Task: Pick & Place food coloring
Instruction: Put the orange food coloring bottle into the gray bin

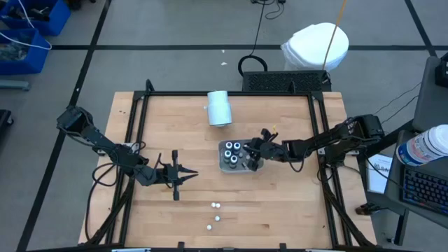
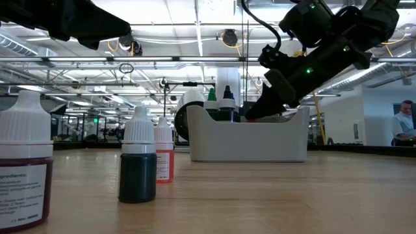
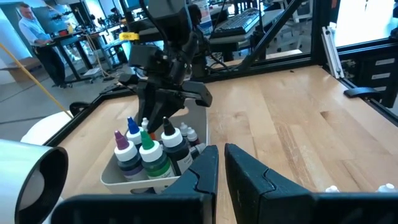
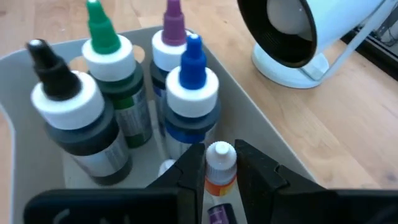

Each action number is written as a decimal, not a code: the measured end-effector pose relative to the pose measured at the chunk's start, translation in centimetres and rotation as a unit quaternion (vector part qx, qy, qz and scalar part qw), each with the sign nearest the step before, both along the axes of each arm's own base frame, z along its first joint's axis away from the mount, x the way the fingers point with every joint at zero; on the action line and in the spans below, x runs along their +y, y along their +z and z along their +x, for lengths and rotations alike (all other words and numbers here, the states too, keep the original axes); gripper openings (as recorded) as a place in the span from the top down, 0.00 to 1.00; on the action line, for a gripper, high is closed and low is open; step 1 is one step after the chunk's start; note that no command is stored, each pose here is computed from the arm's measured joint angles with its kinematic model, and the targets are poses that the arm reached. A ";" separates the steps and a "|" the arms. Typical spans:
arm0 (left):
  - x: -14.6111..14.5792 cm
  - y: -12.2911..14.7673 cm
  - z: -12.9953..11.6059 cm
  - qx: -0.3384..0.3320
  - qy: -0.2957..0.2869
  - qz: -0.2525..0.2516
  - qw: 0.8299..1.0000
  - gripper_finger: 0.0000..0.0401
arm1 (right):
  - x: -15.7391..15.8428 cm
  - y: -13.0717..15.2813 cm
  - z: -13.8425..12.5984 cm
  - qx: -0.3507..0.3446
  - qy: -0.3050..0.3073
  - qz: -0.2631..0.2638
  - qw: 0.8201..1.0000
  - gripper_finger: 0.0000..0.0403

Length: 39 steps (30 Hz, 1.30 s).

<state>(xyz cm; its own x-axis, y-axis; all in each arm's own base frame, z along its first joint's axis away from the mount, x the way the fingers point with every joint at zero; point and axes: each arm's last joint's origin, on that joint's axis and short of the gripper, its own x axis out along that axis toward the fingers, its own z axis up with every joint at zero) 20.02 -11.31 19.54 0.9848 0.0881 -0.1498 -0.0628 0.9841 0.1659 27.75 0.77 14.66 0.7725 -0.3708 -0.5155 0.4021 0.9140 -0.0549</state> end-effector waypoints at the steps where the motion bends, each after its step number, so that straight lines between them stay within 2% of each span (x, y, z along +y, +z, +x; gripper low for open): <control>1: 0.0 0.0 0.0 0.000 0.000 0.000 1.000 0.91 | 0.0 0.0 0.0 0.000 0.000 0.000 1.000 0.85; 10: 0.0 0.0 0.0 0.001 0.000 0.000 1.000 0.91 | -0.3 -0.3 -0.1 0.006 -0.013 0.008 1.000 0.85; 25: 0.0 -0.1 0.0 0.005 0.003 0.004 1.000 0.91 | -0.2 -2.9 0.7 0.021 -0.020 0.021 0.999 0.85; 29: 0.0 -0.1 0.0 0.006 0.002 0.002 1.000 0.91 | -0.1 -2.5 0.6 0.022 -0.015 0.016 1.000 0.84; 39: 0.0 -0.2 0.0 0.007 0.004 -0.018 1.000 0.91 | -0.1 0.6 -0.1 -0.013 -0.001 0.000 1.000 0.72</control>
<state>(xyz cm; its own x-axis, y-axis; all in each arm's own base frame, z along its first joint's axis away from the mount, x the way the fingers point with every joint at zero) 19.98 -11.29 19.34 0.9818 0.0902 -0.1674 -0.0685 0.9889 0.1316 27.60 0.68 15.29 0.7846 -0.3726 -0.4956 0.4050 0.9132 -0.0455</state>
